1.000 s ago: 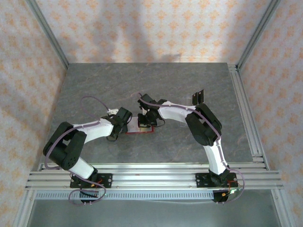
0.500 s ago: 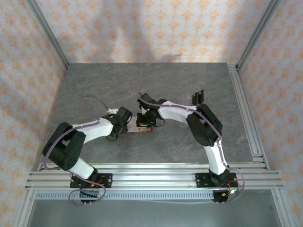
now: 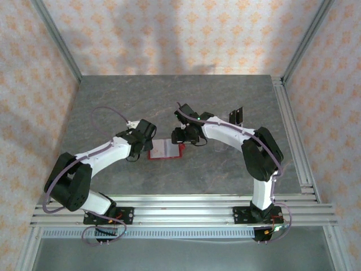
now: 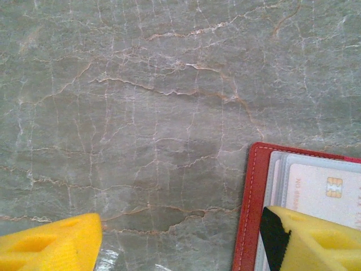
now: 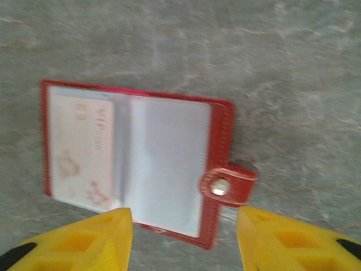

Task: Put the credit cards into the card holder

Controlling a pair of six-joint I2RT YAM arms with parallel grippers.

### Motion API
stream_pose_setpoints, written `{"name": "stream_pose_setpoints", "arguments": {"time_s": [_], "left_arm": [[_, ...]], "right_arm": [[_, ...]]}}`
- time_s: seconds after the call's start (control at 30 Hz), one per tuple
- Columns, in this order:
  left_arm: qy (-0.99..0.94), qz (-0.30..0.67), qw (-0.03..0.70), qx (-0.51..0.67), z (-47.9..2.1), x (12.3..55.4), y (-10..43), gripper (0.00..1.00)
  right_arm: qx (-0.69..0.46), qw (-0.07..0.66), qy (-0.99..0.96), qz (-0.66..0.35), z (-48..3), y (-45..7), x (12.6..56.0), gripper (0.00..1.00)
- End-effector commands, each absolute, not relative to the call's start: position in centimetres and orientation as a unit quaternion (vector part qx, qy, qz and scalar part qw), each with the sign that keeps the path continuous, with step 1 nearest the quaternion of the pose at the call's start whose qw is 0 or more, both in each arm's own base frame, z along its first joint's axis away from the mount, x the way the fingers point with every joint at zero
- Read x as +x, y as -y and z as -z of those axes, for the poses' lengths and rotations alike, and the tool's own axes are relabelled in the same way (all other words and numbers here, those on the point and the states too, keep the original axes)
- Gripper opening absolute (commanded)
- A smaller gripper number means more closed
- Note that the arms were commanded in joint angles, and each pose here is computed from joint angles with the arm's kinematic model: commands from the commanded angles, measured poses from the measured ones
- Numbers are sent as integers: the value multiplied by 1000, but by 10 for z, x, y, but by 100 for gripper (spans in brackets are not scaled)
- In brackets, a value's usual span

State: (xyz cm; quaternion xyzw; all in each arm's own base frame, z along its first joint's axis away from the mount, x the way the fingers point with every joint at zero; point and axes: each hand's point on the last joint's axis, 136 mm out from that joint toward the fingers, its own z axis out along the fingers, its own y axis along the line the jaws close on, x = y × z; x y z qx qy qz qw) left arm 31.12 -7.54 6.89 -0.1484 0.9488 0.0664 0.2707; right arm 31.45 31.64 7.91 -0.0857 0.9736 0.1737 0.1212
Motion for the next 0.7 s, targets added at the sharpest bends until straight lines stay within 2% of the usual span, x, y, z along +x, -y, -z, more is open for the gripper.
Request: {"name": "stream_pose_setpoints", "arguments": {"time_s": [0.0,0.27,0.37,0.47,0.53,0.67], "left_arm": [[-952,-78,259,-142,-71,313,73,76],[-953,-77,256,-145,-68,315,73,76],[-953,-77,254,-143,-67,315,74,76],[-954,-72,255,-142,-67,317,77,76],[-954,-64,258,-138,-68,320,80,76],[-957,-18,264,-121,-69,330,95,78]], "right_arm": [[-120,116,-981,-98,-66,-303,314,53],[-157,119,-980,-33,-53,-309,322,53],[-159,122,-980,-8,-50,-302,326,39],[-152,131,-980,-3,-52,-296,327,16],[-141,132,-981,-14,-52,-293,325,4],[-122,115,-985,-42,-42,-289,320,0]]}}
